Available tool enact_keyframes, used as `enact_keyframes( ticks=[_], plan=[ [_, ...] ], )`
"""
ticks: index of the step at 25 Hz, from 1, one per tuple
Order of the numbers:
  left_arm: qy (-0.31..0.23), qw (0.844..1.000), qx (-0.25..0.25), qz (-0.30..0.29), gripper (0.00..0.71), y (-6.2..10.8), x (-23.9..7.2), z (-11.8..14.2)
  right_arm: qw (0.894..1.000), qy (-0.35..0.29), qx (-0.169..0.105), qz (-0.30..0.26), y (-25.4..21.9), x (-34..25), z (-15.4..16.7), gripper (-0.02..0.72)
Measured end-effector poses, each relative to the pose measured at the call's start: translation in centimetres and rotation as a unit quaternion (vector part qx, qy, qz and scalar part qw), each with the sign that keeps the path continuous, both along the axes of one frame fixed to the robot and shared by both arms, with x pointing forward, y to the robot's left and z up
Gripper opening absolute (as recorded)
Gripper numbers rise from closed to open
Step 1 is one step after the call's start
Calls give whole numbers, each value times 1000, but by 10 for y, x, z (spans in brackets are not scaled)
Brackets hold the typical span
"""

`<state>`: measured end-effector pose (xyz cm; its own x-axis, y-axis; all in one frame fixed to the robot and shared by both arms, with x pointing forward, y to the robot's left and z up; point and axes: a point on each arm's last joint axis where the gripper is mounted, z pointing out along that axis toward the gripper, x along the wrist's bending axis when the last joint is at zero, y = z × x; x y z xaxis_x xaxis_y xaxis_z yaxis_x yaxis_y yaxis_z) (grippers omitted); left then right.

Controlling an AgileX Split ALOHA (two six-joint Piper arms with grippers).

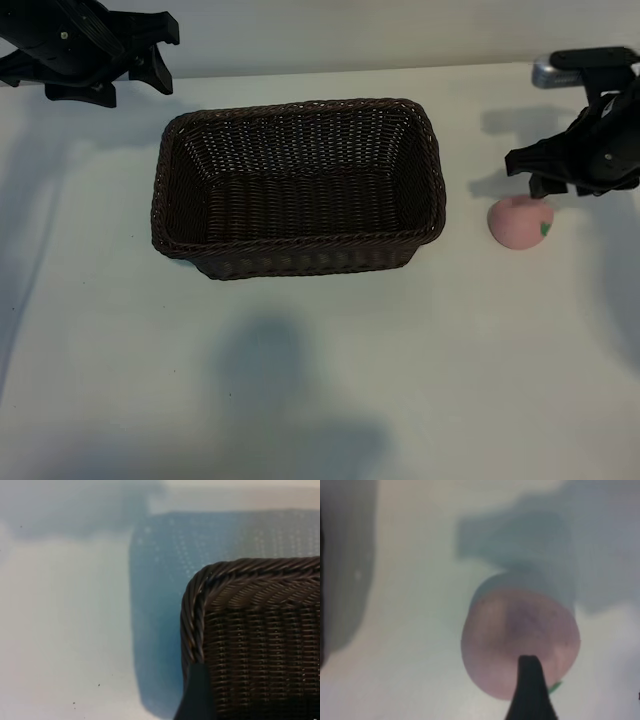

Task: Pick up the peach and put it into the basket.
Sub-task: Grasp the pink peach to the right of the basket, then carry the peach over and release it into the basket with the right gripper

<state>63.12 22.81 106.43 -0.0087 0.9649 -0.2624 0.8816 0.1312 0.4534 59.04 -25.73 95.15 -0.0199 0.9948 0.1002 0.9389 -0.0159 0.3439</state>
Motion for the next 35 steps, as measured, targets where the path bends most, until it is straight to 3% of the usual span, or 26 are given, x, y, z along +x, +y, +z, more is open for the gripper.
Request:
enact_keyframes(
  ticks=[6, 9, 11, 13, 18, 28, 35],
  plan=[
    [0, 1000, 0, 0, 596, 0, 0, 0, 999, 41, 13, 2, 3, 5, -33, 476],
    [0, 1000, 0, 0, 596, 0, 0, 0, 999, 43, 17, -1, 4, 5, -35, 307],
    [0, 1000, 0, 0, 596, 0, 0, 0, 999, 42, 19, -3, 4, 5, -35, 133],
    [0, 1000, 0, 0, 596, 0, 0, 0, 999, 42, 21, -5, 5, 5, -35, 63],
    [-1, 1000, 1, -2, 596, 0, 0, 0, 999, 36, 29, -4, 6, 7, -17, 45],
    [-1, 1000, 1, -2, 596, 0, 0, 0, 997, -32, 54, 33, 19, 28, 100, 45],
    [-1, 1000, 1, -2, 596, 0, 0, 0, 991, -46, 67, 108, 79, 19, 128, 45]
  ],
)
